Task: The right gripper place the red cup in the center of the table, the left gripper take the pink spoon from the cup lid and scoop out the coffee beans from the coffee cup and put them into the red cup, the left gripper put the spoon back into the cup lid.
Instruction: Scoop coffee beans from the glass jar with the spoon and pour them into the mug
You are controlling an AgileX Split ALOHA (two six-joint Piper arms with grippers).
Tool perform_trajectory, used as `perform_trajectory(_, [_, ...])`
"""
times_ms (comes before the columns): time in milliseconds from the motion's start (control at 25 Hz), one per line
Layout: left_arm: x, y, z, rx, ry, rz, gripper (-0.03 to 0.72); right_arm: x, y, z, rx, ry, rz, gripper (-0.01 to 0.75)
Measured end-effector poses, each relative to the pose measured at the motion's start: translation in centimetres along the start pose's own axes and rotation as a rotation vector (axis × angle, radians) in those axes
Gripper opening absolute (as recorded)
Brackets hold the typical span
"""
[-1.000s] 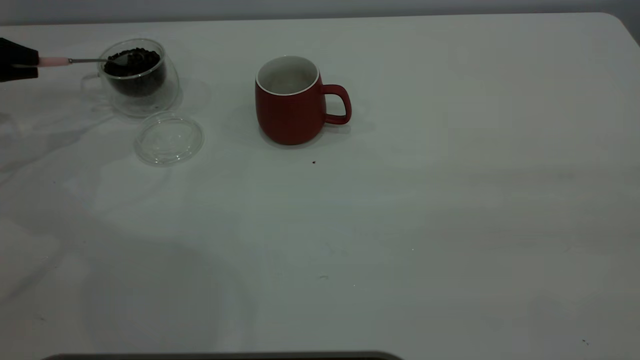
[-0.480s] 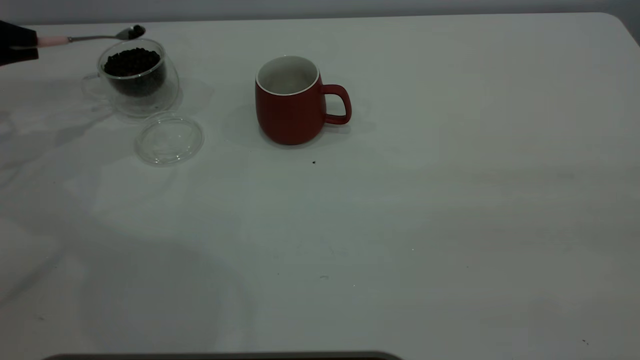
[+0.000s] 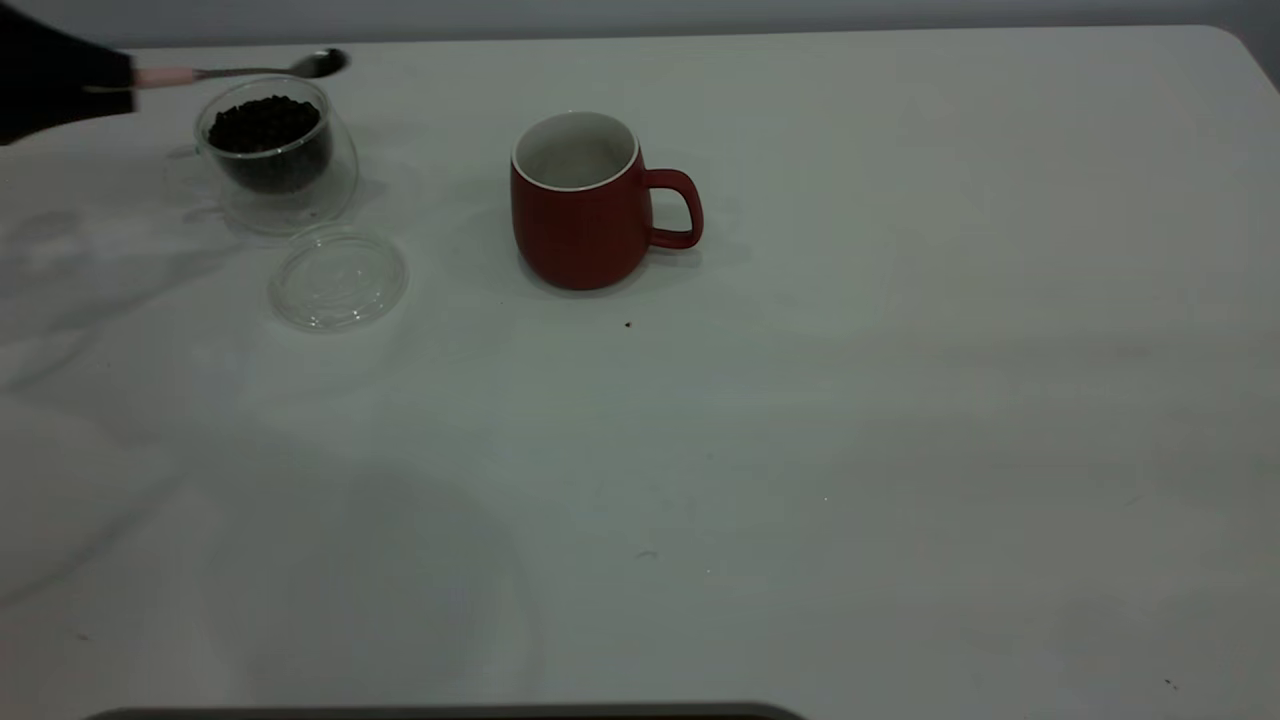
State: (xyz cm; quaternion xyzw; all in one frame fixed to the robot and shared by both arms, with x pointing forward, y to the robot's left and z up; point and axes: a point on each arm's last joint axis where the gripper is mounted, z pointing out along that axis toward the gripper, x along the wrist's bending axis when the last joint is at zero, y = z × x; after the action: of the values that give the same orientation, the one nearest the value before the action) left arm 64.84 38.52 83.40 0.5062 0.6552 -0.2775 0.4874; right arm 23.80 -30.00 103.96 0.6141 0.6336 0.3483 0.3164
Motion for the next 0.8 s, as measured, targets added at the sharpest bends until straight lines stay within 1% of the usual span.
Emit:
perform_trajectory(440, [-3.8, -2.2, 8.3, 0.19, -0.04, 0.085, 0.127, 0.0, 0.0, 0.0, 0.001, 0.0, 0.0, 0.452])
perform_trajectory(640, [-4.2, -2.6, 9.3, 0.216, -0.049, 0.141, 0.127, 0.0, 0.0, 0.0, 0.001, 0.0, 0.0, 0.452])
perform_trajectory(800, [-4.3, -2.7, 9.6, 0.217, -0.049, 0.237, 0.127, 0.0, 0.0, 0.0, 0.001, 0.0, 0.0, 0.452])
